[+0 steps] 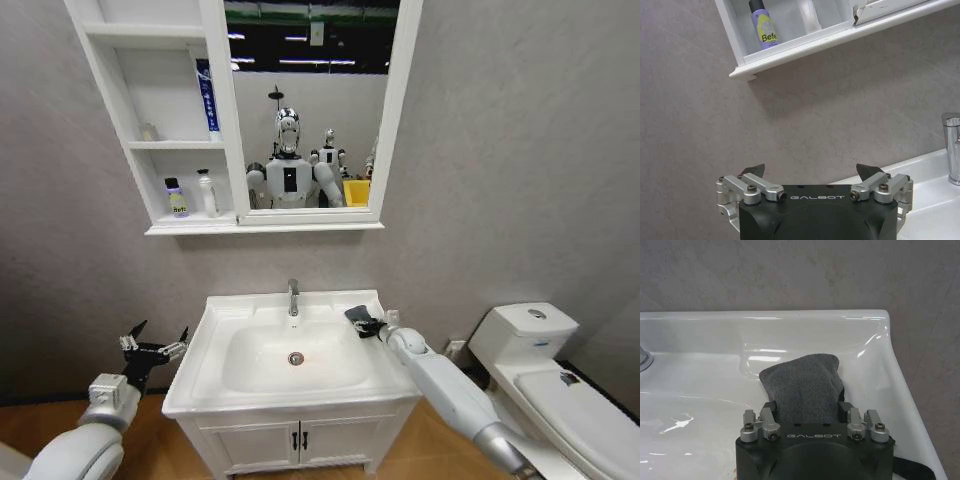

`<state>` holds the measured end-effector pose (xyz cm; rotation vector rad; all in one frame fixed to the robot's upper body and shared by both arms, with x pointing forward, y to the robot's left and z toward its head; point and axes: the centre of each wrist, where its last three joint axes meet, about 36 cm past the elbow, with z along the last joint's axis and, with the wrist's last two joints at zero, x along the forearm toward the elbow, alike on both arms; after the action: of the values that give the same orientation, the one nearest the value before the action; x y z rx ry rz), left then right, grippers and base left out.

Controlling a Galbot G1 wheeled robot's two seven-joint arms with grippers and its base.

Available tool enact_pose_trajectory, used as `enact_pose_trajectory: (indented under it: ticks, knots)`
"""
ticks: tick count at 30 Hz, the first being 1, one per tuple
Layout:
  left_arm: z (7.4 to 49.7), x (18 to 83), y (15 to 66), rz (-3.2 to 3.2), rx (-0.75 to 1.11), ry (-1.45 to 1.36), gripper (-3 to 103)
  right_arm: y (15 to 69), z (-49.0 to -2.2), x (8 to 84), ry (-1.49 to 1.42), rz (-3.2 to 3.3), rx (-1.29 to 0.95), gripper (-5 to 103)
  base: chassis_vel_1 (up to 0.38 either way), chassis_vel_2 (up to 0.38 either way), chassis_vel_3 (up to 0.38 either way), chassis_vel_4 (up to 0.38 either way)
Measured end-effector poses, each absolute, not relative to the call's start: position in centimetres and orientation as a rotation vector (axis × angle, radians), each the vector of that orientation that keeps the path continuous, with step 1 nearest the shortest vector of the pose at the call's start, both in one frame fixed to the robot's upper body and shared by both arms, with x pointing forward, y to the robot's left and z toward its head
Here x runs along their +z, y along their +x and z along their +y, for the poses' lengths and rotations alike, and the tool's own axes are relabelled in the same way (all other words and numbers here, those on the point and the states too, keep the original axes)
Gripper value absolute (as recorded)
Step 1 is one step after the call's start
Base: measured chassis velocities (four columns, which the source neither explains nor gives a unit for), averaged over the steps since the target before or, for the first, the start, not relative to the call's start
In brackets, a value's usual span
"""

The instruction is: Move facial cleanser and shampoo from washbasin to cabinet, then wipe washbasin with towel.

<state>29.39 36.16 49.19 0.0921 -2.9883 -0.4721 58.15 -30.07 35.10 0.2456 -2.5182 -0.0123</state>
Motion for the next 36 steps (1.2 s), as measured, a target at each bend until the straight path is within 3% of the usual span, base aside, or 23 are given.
enact_pose_trajectory:
  ticks: [6,7,10,11,12,14,15,16,27,36]
  knots:
    - [36.2,49.2,29.4,-2.988,-0.472,0.092,100,57.5,-29.6,38.0,0.276,-2.559,-0.014,38,0.000,0.000,0.000,0.000]
    - [36.2,49.2,29.4,-2.988,-0.472,0.092,100,57.5,-29.6,38.0,0.276,-2.559,-0.014,38,0.000,0.000,0.000,0.000]
    - [36.2,49.2,29.4,-2.988,-0.472,0.092,100,56.4,-28.3,40.5,0.317,-2.587,-0.045,21,0.000,0.000,0.000,0.000]
    - [36.2,49.2,29.4,-2.988,-0.472,0.092,100,56.4,-28.3,40.5,0.317,-2.587,-0.045,21,0.000,0.000,0.000,0.000]
    - [36.2,49.2,29.4,-2.988,-0.472,0.092,100,56.0,-27.9,41.1,0.329,-2.590,-0.049,16,0.000,0.000,0.000,0.000]
    - [36.2,49.2,29.4,-2.988,-0.472,0.092,100,55.3,-27.0,41.6,0.346,-2.585,-0.050,16,0.000,0.000,0.000,0.000]
    - [36.2,49.2,29.4,-2.988,-0.472,0.092,100,54.5,-25.7,42.0,0.377,-2.573,-0.052,6,0.000,0.000,0.000,0.000]
    - [36.2,49.2,29.4,-2.988,-0.472,0.092,100,53.4,-23.6,42.2,0.415,-2.539,-0.050,3,0.000,0.000,0.000,0.000]
    - [36.2,49.2,29.4,-2.988,-0.472,0.092,100,53.1,-15.0,36.0,0.328,-2.369,0.090,3,0.000,0.000,0.000,0.000]
    - [36.2,49.2,29.4,-2.988,-0.472,0.092,100,54.8,-14.1,34.1,0.212,-2.357,0.250,3,0.000,0.000,0.000,0.000]
